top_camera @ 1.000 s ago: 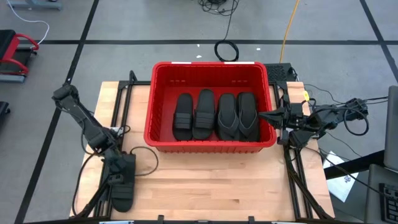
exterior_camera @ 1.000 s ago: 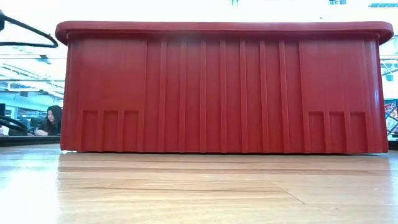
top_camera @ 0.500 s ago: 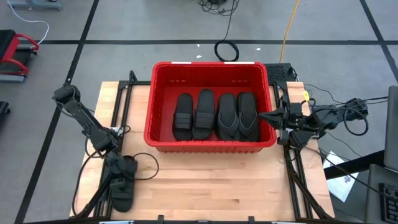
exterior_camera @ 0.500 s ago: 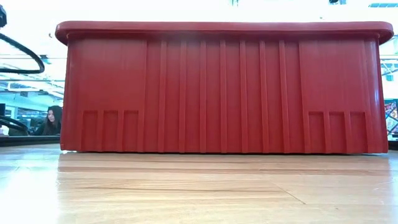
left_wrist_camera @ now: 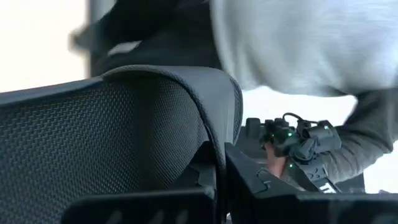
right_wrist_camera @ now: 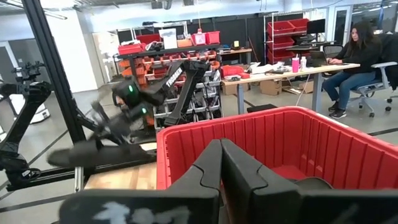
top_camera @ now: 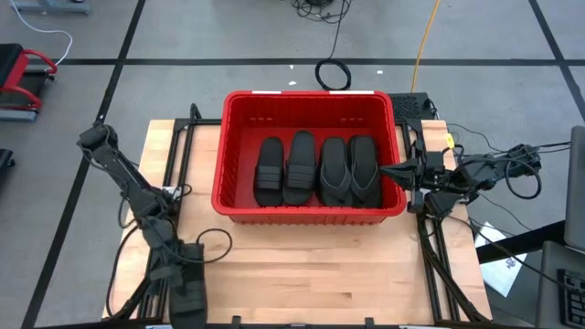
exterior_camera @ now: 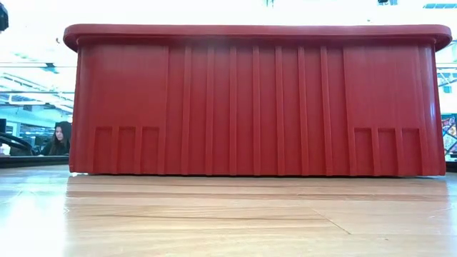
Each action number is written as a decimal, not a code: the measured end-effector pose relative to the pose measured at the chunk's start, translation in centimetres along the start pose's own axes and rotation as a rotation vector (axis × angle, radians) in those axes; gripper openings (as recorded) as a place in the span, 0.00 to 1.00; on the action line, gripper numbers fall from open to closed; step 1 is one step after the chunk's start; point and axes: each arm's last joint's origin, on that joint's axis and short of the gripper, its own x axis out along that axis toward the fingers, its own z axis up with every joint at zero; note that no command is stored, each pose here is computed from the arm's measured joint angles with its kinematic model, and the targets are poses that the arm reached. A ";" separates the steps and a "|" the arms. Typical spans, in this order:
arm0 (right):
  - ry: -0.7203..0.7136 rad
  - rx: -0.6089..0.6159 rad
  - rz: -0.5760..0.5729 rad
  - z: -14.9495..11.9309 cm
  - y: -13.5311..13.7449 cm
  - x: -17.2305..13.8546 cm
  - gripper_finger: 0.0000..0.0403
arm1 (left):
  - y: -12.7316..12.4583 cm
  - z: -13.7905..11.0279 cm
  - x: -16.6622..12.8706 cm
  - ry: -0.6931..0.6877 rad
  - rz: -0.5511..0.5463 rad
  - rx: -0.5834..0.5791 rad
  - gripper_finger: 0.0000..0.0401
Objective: Pick and place slides into bin
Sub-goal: Put the slipper into the bin
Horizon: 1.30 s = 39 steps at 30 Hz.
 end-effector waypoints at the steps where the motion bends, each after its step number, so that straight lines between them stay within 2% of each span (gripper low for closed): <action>1: 0.000 0.000 0.000 0.0 0.0 0.0 0.00 | -1.4 0.3 -0.1 -0.012 -0.008 0.045 0.01; 8: 0.006 -0.037 -0.001 -0.1 0.0 0.0 0.00 | -9.6 2.6 -2.4 -0.098 0.150 0.326 0.01; 12: 0.006 -0.067 -0.001 -0.1 0.0 0.0 0.00 | -13.9 4.2 -5.6 -0.365 0.254 0.561 0.01; 17: 0.005 -0.071 -0.001 -0.1 0.0 0.0 0.00 | -18.8 5.3 -10.6 -0.737 0.467 0.975 0.01; 23: -0.011 -0.093 0.001 0.1 0.0 0.0 0.00 | -22.2 6.0 -15.3 -0.927 0.714 1.286 0.00; 27: -0.042 -0.089 -0.016 0.4 0.0 0.0 0.00 | -23.7 6.2 -17.7 -0.984 0.852 1.433 0.00; 30: -0.044 -0.086 -0.066 0.5 -0.1 0.0 0.00 | -24.1 6.7 -18.8 -0.961 0.966 1.493 0.00; 35: -0.047 -0.084 -0.133 0.5 -0.3 0.0 0.00 | -24.7 8.2 -20.7 -0.872 1.110 1.527 0.00; 39: -0.055 -0.053 -0.209 0.5 -0.6 -0.1 0.00 | -24.4 10.9 -21.9 -0.713 1.180 1.509 0.00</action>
